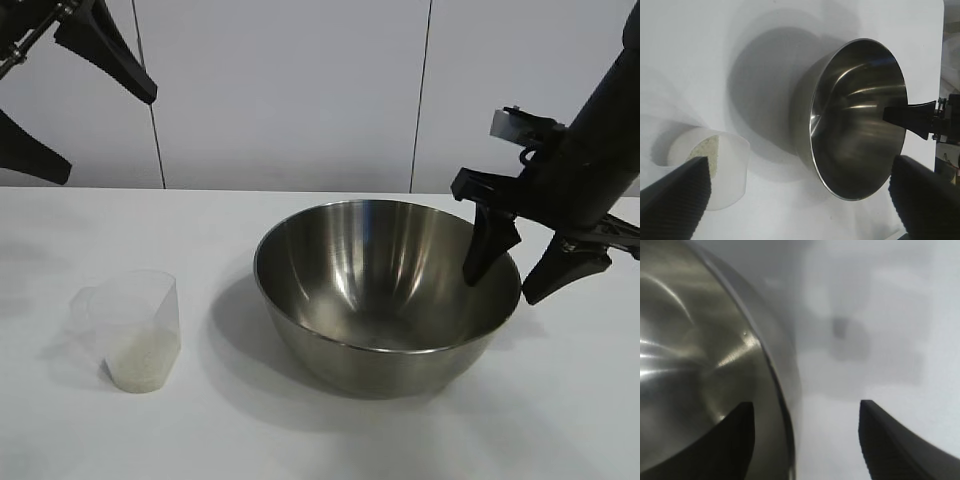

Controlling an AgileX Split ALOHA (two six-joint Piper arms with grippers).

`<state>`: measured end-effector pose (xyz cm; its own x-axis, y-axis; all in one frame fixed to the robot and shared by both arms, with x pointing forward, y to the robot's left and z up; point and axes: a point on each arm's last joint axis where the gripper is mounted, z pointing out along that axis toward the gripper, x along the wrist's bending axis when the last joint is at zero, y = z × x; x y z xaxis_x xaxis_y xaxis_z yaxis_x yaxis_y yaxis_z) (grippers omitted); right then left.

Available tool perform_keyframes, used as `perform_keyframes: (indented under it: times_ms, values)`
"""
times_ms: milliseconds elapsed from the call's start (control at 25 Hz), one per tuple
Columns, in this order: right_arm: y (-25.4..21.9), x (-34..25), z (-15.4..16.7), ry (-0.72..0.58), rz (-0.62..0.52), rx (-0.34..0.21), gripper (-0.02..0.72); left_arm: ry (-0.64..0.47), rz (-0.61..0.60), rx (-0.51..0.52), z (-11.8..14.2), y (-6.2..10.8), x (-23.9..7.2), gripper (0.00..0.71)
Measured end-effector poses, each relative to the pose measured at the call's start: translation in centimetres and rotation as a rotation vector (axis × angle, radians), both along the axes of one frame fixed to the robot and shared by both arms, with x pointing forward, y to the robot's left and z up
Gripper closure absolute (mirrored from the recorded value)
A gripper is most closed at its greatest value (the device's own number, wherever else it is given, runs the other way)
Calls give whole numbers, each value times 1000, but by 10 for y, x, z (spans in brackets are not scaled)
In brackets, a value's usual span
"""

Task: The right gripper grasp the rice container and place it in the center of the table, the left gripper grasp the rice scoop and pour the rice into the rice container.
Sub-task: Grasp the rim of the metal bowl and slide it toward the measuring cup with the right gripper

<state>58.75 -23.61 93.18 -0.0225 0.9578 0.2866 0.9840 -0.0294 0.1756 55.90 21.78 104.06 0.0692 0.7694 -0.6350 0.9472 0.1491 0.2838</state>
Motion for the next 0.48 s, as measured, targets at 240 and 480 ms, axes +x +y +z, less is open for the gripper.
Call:
perform_keyframes:
  times_ms: [240, 480]
  values:
    - [0, 3, -15, 23, -7, -8, 401, 0, 0, 0, 0, 0, 0, 15]
    - [0, 4, -15, 19, -12, -4, 668, 0, 0, 0, 0, 0, 0, 15]
